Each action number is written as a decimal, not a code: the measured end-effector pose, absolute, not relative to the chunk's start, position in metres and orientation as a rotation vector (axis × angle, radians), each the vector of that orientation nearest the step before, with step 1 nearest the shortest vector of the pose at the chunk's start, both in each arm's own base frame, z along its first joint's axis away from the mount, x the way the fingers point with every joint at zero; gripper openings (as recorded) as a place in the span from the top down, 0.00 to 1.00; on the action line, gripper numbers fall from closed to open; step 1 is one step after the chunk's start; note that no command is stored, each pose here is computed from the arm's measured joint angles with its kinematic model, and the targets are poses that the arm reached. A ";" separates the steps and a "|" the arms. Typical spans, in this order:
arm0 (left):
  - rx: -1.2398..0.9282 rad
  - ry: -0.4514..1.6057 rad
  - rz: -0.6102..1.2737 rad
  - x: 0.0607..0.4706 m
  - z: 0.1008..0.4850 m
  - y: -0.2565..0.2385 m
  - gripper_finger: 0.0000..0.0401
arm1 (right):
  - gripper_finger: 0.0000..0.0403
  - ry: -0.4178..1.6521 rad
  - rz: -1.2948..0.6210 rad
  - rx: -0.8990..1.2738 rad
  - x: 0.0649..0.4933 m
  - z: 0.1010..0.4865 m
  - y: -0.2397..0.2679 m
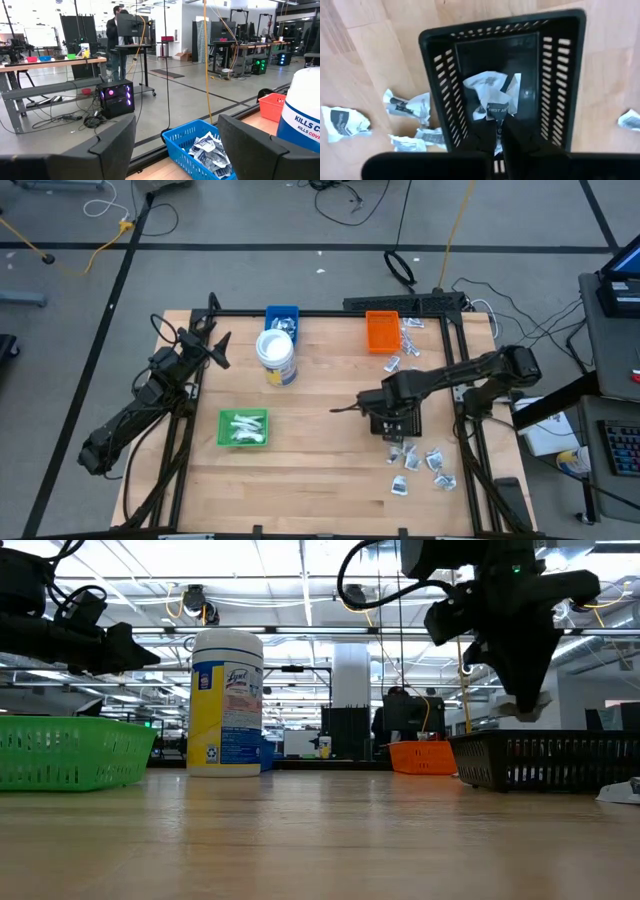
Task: Pick & Place First Aid Supplies
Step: Put the gray towelette pack into the black bin
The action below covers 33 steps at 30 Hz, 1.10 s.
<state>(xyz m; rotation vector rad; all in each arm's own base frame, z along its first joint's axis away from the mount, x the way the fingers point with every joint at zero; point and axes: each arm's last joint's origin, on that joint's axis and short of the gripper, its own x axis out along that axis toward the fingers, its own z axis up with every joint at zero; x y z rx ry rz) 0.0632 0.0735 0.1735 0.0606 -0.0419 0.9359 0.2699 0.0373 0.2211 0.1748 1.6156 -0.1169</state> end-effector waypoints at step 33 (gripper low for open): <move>0.061 -0.042 0.936 0.063 0.173 0.074 0.32 | 0.61 1.608 -0.245 0.185 0.275 0.174 0.035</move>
